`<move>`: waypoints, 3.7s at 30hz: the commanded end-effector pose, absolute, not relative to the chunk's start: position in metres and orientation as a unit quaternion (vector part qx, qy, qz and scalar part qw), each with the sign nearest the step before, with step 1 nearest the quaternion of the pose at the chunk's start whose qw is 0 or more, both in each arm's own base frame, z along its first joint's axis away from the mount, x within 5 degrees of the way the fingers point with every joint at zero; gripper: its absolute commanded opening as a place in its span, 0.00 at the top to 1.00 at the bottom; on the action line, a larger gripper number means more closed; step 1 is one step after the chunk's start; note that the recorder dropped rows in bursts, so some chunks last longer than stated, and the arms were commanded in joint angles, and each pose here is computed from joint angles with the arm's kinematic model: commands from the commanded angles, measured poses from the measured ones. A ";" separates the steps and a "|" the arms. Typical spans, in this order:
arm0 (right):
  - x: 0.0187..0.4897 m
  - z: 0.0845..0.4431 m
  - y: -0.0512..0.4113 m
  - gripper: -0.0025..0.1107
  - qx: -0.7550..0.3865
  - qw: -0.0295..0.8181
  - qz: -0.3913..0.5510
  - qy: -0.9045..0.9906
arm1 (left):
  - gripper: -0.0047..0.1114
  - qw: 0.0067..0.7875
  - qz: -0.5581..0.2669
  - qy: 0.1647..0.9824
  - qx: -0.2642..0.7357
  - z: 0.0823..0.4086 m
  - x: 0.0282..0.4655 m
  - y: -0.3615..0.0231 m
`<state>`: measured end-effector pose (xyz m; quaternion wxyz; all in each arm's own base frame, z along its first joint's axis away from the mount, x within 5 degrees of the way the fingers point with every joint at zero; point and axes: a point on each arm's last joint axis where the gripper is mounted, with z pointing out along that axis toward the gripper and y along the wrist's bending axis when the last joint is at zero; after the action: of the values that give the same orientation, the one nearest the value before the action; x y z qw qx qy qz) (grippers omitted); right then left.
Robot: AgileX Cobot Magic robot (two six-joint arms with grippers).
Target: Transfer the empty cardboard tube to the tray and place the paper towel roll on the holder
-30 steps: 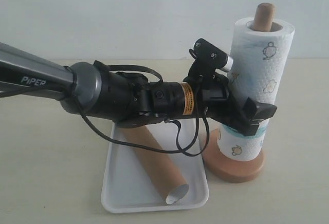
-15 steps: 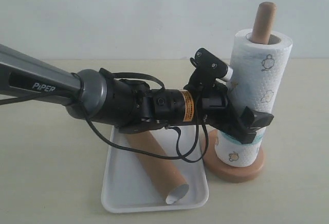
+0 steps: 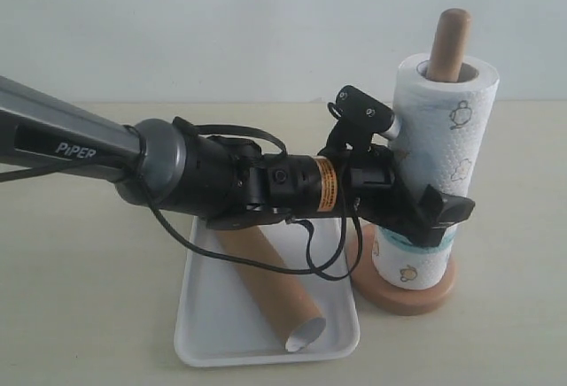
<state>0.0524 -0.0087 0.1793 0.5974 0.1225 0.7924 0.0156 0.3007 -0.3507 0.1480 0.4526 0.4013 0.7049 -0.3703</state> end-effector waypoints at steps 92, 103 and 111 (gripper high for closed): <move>0.052 0.180 -0.009 0.98 0.122 0.603 0.017 0.788 | 0.92 0.528 -0.373 0.690 0.326 0.312 0.127 -0.150; 0.052 0.180 -0.009 0.98 0.123 0.602 0.017 0.789 | 0.92 0.554 -0.380 0.666 0.324 0.325 0.116 -0.141; 0.052 0.180 -0.009 0.98 0.123 0.602 0.017 0.789 | 0.92 0.628 -0.403 0.589 0.312 0.355 0.078 -0.107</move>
<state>0.0524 -0.0087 0.1793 0.5974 0.1253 0.7919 0.0178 0.0912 -0.1204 0.3484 0.6040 0.3226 0.6130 -0.3940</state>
